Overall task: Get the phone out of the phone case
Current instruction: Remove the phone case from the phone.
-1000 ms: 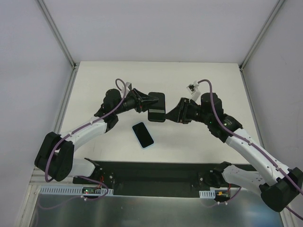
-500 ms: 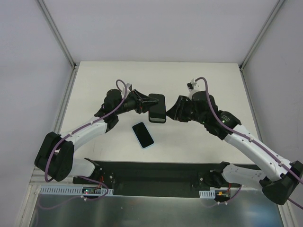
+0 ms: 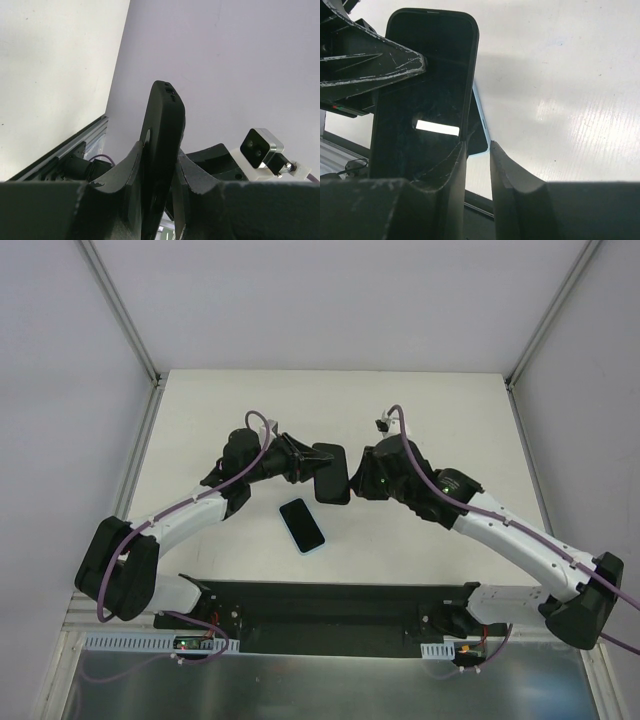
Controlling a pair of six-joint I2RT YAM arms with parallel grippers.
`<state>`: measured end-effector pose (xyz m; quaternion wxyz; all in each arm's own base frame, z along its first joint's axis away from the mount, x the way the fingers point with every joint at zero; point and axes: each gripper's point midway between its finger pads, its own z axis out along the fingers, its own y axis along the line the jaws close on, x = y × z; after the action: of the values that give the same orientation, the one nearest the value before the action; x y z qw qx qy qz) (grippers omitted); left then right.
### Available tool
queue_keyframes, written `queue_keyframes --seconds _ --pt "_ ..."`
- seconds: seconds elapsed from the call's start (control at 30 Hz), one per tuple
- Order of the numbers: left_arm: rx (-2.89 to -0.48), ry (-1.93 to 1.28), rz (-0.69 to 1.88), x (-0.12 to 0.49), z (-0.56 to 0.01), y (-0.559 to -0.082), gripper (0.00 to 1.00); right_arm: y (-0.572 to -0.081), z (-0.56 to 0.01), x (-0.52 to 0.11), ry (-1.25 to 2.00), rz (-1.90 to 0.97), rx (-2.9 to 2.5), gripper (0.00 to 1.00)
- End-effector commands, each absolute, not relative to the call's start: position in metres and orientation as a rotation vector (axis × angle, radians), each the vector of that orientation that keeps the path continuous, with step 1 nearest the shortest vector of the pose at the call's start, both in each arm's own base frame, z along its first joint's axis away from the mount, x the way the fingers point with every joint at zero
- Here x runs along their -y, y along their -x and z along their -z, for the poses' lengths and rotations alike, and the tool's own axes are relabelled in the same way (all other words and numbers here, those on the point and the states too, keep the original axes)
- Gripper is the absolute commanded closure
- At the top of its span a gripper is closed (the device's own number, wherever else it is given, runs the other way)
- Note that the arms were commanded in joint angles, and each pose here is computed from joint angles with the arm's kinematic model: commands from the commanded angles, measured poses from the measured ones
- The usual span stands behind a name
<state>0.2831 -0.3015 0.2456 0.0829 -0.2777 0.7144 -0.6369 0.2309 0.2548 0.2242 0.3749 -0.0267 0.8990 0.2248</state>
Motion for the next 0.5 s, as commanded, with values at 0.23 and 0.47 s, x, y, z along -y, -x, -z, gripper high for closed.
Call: queue_keyframes --seconds 0.23,0.47 --pt "-1.712 0.501 2.245 0.29 -0.385 -0.268 1.0 -0.196 -0.128 -0.232 0.22 -0.355 -2.61 0.75" --pt "-1.584 0.469 2.348 0.282 -0.401 -0.268 1.0 -0.186 -0.106 -0.255 0.196 -0.527 -2.662 0.75"
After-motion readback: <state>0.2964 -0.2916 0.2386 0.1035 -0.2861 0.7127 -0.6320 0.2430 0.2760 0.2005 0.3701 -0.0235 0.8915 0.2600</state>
